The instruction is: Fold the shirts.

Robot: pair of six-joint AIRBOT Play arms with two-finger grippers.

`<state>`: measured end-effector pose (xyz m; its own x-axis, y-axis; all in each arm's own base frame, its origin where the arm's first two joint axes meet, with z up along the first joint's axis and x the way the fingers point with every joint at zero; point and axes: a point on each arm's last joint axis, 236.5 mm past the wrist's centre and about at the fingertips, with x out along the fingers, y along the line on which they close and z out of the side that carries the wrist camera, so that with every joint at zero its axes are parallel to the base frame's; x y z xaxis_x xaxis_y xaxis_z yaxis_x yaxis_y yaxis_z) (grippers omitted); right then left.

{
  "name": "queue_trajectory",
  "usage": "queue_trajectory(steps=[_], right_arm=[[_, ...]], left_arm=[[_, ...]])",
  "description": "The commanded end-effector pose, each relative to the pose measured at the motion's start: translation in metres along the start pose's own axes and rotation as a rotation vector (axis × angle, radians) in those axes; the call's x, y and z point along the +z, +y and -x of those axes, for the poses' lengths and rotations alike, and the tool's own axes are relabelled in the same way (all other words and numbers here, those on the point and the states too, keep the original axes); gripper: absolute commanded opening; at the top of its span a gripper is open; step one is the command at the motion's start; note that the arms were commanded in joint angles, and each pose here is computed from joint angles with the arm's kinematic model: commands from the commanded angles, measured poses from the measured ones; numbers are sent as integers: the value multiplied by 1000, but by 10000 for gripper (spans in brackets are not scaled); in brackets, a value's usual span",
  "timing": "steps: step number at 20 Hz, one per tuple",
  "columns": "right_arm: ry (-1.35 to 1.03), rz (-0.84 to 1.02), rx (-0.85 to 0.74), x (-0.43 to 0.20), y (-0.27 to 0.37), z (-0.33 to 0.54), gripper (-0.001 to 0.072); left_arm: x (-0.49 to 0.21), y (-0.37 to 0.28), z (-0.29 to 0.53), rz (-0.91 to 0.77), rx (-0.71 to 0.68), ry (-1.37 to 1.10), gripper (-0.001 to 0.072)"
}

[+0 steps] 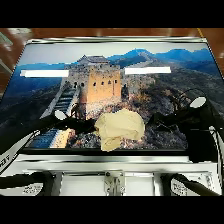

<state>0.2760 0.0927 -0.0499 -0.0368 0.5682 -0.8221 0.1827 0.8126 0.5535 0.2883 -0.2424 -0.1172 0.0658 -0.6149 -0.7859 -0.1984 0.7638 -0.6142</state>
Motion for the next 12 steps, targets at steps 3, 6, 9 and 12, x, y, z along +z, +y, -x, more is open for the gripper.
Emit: queue_trajectory(steps=[3,6,9,12], right_arm=[[-14,-104,47,14,-11,-35,698],[-1,-87,58,20,-4,-61,698],[14,-98,57,21,1,-84,698],[-9,-110,63,29,2,-90,142]], left_arm=[[2,-16,8,-38,-33,0,38],[8,-25,14,-52,-47,-19,38],[13,-34,18,-67,-61,-35,38],[11,-46,24,-116,-81,-13,37]])
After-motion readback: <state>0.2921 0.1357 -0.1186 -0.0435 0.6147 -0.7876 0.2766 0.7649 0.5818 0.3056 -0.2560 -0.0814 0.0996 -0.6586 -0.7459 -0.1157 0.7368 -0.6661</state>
